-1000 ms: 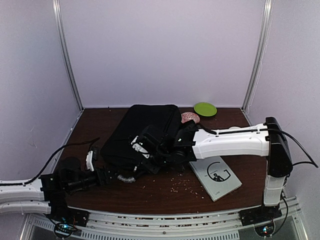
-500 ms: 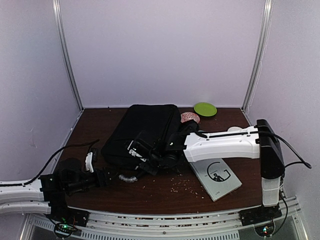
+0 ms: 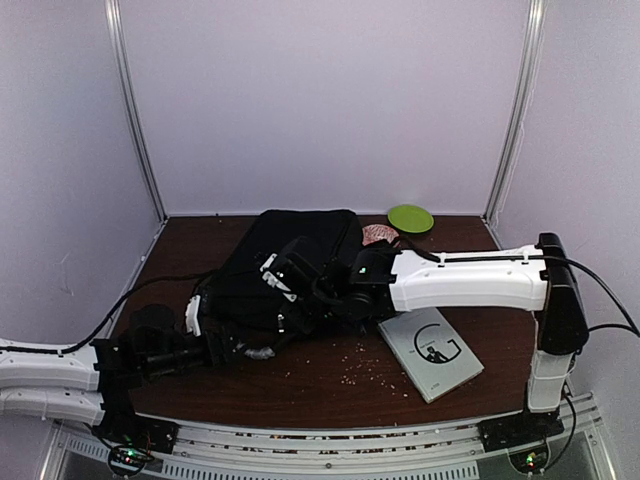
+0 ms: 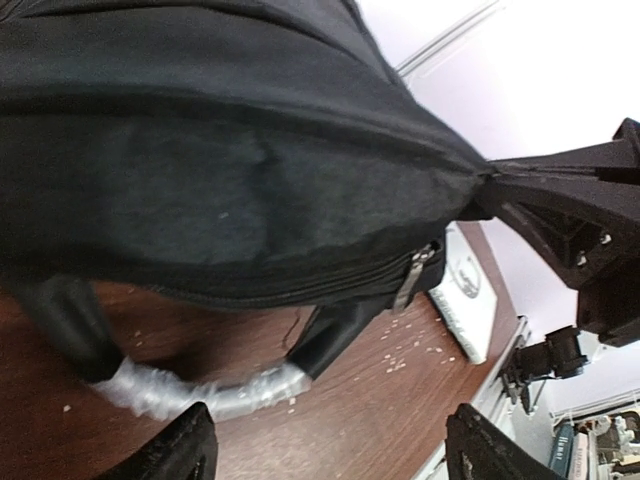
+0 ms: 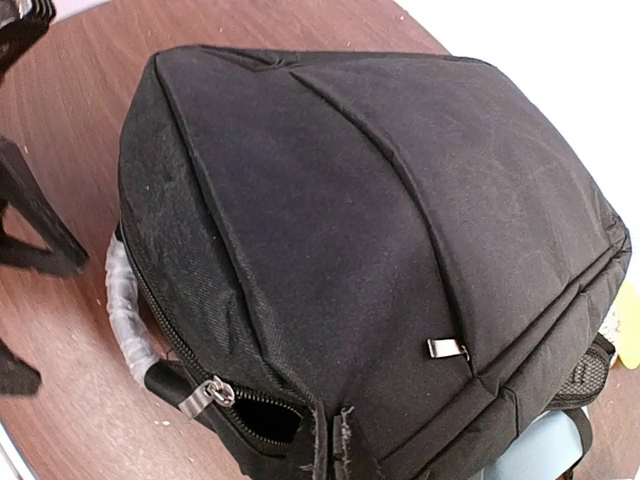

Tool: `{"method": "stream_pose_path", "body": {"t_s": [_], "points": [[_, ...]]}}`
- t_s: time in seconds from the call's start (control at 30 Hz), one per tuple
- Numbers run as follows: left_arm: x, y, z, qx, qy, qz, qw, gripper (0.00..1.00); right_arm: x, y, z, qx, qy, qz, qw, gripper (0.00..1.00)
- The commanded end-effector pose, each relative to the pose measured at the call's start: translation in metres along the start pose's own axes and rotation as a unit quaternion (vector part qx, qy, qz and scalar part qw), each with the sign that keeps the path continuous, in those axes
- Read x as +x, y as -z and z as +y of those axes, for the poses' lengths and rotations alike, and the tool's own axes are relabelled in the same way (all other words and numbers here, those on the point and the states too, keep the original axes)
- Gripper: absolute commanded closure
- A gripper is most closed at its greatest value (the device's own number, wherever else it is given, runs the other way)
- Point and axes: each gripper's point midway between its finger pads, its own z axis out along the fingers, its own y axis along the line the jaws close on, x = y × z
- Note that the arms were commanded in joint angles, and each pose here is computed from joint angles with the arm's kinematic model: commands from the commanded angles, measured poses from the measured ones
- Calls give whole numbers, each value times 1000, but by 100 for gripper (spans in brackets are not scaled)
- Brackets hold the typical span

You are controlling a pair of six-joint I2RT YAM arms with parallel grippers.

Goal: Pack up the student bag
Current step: Unzip the student bag at the center of the board.

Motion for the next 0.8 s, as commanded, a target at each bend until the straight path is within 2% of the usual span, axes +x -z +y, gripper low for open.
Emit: {"method": "stream_pose_path", "body": {"t_s": [0.0,0.4,0.77], "points": [[-28,0,-41,70,-6,-35,997,19,-27,24,-6,-14,-58,-48,997,100],[-29,-30,-74,120,-19,-1,993,20,-28,27,-5,-33,-83,-50,995,100],[-22,-43,-68,119,-12,5,993,20,-31,30,-3,-55,-107,-57,991,100]]}}
